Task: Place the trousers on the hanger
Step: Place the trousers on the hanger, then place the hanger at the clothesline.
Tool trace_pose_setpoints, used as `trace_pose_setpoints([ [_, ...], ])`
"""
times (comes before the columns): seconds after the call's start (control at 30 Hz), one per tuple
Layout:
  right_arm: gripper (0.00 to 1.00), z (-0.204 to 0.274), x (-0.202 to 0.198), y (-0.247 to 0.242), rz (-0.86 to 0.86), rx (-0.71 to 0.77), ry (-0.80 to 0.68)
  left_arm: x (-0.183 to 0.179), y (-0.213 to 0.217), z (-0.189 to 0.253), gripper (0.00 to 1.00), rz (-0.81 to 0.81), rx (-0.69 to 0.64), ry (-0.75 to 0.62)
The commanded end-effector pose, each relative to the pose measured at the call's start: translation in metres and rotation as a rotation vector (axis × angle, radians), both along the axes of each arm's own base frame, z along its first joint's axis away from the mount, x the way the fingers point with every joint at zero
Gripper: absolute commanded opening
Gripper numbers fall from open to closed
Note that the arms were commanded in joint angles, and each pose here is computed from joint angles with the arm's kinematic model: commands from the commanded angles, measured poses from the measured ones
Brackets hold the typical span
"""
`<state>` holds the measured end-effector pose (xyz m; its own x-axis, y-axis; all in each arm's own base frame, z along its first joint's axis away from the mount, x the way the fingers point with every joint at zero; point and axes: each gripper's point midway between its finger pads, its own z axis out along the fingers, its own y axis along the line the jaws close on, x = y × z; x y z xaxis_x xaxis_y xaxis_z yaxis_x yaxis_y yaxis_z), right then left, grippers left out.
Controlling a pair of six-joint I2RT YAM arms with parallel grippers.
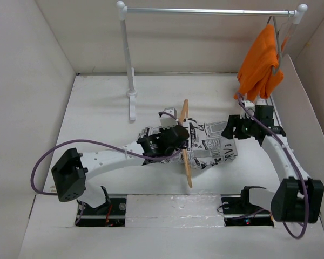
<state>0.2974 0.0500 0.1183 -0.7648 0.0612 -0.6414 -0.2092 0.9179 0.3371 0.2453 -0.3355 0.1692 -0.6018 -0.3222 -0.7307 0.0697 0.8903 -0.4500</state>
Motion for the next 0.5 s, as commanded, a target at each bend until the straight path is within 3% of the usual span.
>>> trace_pose_setpoints([
  [0.0,0.70,0.079,-0.013,0.039,0.145,0.027,-0.209,0.014,-0.012,0.089,0.00,0.025,-0.142,-0.155],
  [0.1,0.71,0.131,-0.046,0.102,0.351,0.188,-0.338,0.016,-0.015,0.132,0.00,0.005,-0.178,-0.213],
  [0.23,0.79,0.191,-0.092,0.145,0.400,0.335,-0.422,0.022,-0.014,0.181,0.00,-0.007,-0.137,-0.278],
  [0.47,0.82,0.216,-0.105,0.196,0.484,0.458,-0.430,0.023,-0.026,0.220,0.00,-0.043,-0.177,-0.306],
])
